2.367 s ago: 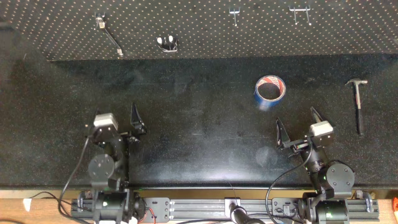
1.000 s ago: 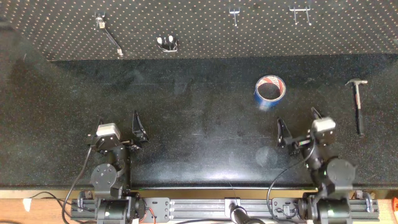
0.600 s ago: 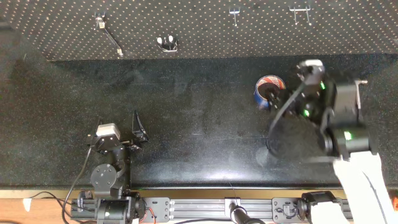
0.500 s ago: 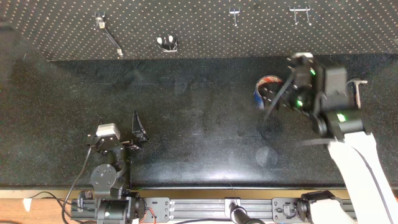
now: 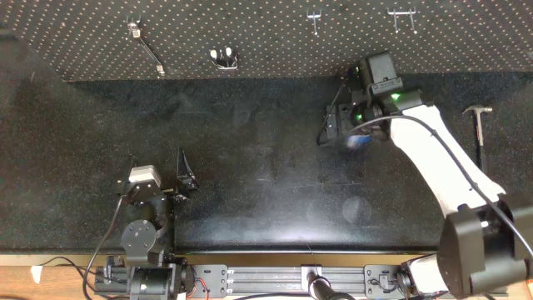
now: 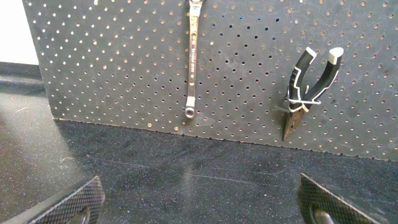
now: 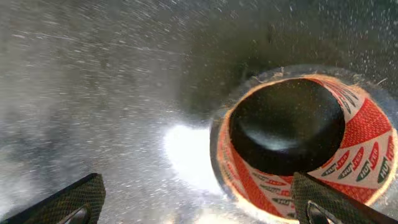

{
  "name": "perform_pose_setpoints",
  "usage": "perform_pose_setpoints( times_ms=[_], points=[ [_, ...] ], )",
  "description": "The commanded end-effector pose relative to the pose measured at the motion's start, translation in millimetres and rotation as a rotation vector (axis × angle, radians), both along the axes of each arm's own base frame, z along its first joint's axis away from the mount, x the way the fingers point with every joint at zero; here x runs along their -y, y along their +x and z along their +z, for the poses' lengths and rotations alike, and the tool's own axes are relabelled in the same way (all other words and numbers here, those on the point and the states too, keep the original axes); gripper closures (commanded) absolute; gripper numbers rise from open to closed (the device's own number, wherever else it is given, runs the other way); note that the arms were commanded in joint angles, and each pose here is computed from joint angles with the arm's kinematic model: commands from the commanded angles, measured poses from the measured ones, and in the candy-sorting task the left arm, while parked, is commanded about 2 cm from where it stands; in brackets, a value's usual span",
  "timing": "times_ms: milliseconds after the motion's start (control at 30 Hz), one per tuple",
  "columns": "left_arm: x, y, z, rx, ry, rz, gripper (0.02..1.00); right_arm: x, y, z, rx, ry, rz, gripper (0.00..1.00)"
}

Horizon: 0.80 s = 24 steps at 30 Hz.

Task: Place Tools Onto Pegboard

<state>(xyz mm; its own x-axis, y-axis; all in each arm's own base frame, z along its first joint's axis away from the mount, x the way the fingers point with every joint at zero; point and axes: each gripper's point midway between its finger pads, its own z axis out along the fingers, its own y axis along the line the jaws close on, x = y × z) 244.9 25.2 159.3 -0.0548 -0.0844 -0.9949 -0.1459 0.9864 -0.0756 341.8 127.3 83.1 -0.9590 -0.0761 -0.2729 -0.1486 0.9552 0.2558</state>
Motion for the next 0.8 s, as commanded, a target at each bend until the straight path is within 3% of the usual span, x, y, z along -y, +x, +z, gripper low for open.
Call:
perform_pose_setpoints(
  times_ms=[33, 100, 233, 267, 300, 333, 433, 500, 800],
  points=[
    [1, 0, -1, 0.001, -0.013, -0.004, 0.023, 1, 6, -13, -0.021, -0.038, 0.012, 0.025],
    [0, 0, -1, 0.001, -0.013, -0.004, 0.023, 1, 5, -18, -0.031, -0.045, 0.027, 0.117],
    [0, 0, -1, 0.001, -0.013, -0.004, 0.023, 3, 4, -28, -0.045, -0.083, 0.043, 0.424],
    [0, 0, -1, 0.001, -0.013, -0.004, 0.023, 3, 3, -30, -0.049, -0.09, 0.053, 0.627],
    [0, 0, -1, 0.001, -0.013, -0.004, 0.025, 2, 3, -32, -0.052, -0.093, 0.062, 0.724],
    [0, 0, -1, 0.001, -0.013, -0.004, 0.023, 3, 2, -35, -0.056, -0.105, 0.061, 0.912],
    [0, 0, -1, 0.001, -0.013, -0.004, 0.023, 4, 4, -33, -0.046, -0.117, 0.06, 0.925],
    [0, 0, -1, 0.001, -0.013, -0.004, 0.023, -1, 11, -7, 0.038, -0.081, 0.06, 0.923],
    [0, 0, -1, 0.001, -0.013, -0.004, 0.023, -31, 9, 225, 0.788, 0.138, 0.071, 0.928]
  ],
)
